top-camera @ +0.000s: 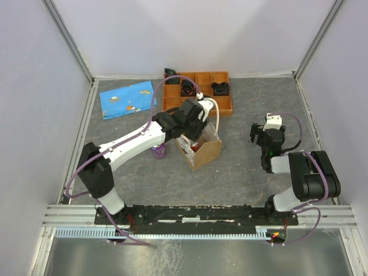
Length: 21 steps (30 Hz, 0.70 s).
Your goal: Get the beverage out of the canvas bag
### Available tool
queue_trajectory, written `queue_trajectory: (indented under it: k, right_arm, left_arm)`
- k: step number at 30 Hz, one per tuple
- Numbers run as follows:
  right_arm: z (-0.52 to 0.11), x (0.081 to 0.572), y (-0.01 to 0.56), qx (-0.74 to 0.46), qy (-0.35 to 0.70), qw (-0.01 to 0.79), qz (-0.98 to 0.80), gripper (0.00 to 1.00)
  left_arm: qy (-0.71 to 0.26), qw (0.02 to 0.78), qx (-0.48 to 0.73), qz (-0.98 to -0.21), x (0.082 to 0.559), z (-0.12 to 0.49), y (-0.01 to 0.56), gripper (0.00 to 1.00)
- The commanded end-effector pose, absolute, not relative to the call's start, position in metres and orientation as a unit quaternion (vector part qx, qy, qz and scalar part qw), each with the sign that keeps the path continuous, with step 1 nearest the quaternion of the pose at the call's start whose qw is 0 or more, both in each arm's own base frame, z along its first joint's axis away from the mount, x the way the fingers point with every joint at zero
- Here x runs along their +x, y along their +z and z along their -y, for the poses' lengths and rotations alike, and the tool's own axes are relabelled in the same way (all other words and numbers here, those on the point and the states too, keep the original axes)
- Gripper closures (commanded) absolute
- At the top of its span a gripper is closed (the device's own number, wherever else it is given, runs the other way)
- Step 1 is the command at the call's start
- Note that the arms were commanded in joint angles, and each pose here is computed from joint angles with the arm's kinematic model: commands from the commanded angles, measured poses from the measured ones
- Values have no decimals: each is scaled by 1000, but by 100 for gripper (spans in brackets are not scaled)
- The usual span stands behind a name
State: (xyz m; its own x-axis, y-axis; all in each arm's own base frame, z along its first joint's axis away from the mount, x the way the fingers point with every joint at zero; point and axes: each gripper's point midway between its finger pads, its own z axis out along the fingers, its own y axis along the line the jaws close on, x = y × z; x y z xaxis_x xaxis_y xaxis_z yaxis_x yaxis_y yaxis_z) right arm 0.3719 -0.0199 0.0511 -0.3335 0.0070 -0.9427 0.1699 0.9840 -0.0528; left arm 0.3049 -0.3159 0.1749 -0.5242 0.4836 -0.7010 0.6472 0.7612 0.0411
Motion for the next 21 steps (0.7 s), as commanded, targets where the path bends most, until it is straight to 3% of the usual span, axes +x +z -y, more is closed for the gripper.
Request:
queue_trajectory:
  k: [1,13,21]
  right_arm:
    - [21,384,71,57,-70,602,-794,1]
    - [21,384,71,57,-70,602,-794,1]
    - [21,384,71,57,-70,602,-794,1]
  left_arm:
    - [-93,350,296,-884,298,298,169,43]
    - [-99,325,296,-893,285,297,156,27]
    - [-104,303,302,-898,279,299,144,23]
